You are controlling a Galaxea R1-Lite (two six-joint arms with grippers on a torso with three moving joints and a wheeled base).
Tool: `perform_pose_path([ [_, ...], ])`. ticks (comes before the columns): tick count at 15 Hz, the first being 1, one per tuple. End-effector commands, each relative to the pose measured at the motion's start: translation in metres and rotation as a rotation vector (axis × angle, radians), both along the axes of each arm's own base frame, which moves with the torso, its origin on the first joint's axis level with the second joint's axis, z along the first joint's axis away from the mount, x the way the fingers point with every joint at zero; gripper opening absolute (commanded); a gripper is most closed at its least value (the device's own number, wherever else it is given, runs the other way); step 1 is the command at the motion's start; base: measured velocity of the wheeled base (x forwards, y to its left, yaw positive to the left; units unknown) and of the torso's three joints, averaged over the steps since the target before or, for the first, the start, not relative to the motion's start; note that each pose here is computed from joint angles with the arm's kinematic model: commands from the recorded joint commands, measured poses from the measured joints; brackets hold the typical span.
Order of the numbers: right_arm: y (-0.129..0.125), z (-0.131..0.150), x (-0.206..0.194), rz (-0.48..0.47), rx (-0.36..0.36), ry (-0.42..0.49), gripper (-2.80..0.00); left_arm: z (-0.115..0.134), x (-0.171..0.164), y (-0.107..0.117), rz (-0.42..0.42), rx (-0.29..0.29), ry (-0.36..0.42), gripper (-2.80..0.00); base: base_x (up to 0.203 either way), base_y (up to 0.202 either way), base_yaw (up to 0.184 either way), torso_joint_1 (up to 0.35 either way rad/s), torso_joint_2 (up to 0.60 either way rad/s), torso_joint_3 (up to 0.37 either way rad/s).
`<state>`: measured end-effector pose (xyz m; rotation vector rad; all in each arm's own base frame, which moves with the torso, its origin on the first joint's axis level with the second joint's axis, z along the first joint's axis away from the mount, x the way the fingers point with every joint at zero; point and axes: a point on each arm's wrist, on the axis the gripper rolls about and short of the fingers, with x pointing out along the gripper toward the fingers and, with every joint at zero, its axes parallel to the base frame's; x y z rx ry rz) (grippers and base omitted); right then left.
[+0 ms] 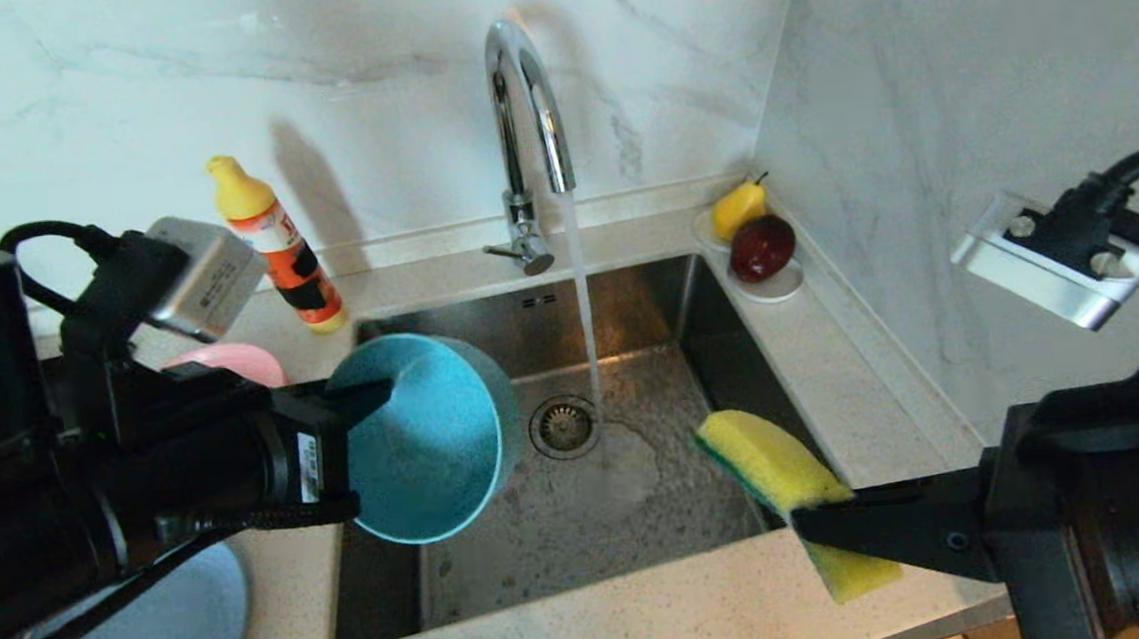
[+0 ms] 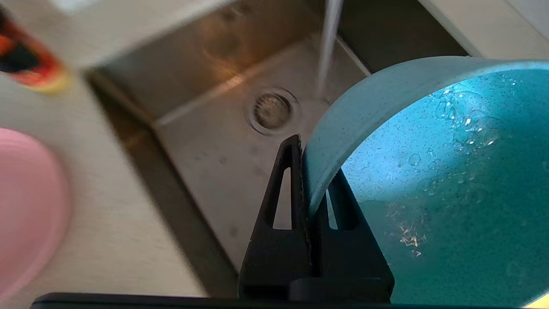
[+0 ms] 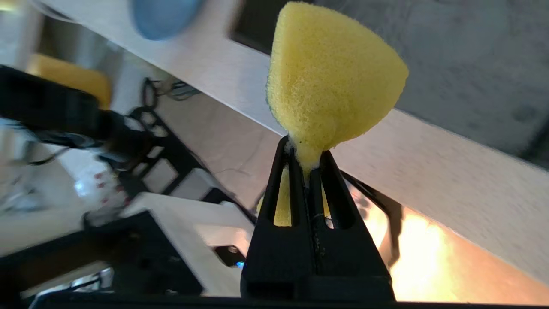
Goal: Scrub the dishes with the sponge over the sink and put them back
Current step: Wipe the bowl
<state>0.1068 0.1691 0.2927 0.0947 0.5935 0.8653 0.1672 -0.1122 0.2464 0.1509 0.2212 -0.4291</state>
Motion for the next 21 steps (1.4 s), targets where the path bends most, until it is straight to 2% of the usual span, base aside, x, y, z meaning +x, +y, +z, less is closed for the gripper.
perform_pose_path([
  [1,0.014,0.002,0.006,0.027,-0.001,0.015,-2.8,-0.012,0.007,-0.015,-0.018,0.002,0.021,-2.8,0.0,0.0,0.0,0.0,0.0,0.0],
  [5,0.035,0.004,0.01,0.095,-0.012,0.061,-2.8,-0.019,0.02,-0.044,0.011,-0.014,-0.039,-2.8,0.0,0.0,0.0,0.0,0.0,0.0],
  [8,0.055,0.005,0.01,0.14,0.007,0.109,-2.8,-0.023,0.019,-0.056,0.022,0.002,-0.041,-2.8,0.0,0.0,0.0,0.0,0.0,0.0],
  [11,0.071,-0.001,0.017,0.137,-0.012,0.134,-2.8,-0.028,0.025,-0.062,0.057,0.007,-0.051,-2.8,0.0,0.0,0.0,0.0,0.0,0.0],
  [14,0.084,-0.003,0.026,0.111,-0.003,0.169,-2.8,-0.029,0.031,-0.07,0.097,-0.023,-0.097,-2.8,0.0,0.0,0.0,0.0,0.0,0.0],
  [16,0.091,-0.008,0.037,0.088,-0.01,0.18,-2.8,-0.031,0.031,-0.073,0.097,-0.026,-0.1,-2.8,0.0,0.0,0.0,0.0,0.0,0.0],
  [21,0.09,-0.009,0.055,0.043,-0.005,0.188,-2.8,-0.031,0.028,-0.073,0.09,-0.031,-0.099,-2.8,0.0,0.0,0.0,0.0,0.0,0.0],
])
